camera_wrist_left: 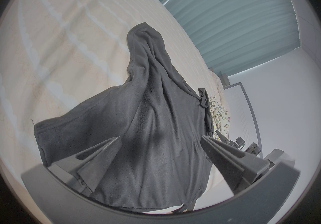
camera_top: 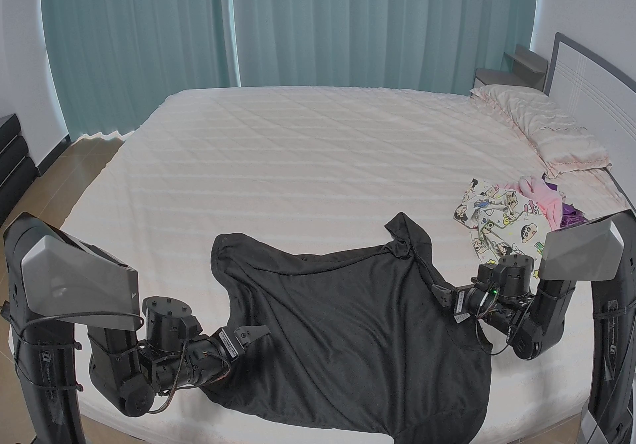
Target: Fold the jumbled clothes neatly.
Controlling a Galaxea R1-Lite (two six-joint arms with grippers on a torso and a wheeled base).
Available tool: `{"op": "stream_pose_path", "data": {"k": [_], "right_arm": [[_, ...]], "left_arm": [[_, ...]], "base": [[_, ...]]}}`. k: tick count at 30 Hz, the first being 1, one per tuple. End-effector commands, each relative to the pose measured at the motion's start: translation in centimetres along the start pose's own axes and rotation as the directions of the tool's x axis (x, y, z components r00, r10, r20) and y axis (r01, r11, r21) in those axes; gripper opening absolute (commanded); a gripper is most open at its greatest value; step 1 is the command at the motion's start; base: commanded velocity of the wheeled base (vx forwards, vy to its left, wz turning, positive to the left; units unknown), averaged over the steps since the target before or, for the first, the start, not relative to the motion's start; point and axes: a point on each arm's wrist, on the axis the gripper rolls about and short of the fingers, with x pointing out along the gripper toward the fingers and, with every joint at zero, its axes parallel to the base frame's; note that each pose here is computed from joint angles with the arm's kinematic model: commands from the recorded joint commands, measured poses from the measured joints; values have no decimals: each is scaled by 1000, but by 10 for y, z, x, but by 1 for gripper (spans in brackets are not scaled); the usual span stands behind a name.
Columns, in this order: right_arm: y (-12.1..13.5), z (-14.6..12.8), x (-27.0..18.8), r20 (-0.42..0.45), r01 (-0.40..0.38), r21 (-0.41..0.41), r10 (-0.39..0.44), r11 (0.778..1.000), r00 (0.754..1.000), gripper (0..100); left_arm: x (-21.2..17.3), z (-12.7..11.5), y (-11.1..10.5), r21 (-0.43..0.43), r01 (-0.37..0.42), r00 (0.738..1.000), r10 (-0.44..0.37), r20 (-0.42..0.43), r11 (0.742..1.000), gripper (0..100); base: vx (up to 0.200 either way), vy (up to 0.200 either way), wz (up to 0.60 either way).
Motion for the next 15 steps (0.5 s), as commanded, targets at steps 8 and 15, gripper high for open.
{"op": "stream_pose_path", "data": {"k": [8, 15], "right_arm": [[15, -1, 36, -23, -20, -89, 18, 996, 1000, 0], [-2, 13, 46, 11, 56, -34, -55, 998, 998, 0]], "left_arm": [[7, -3, 6, 36, -18, 1000, 18, 14, 999, 100], [8, -3, 7, 36, -18, 1000, 18, 14, 999, 100]], "base": [[0, 0, 0], [0, 0, 0]]}}
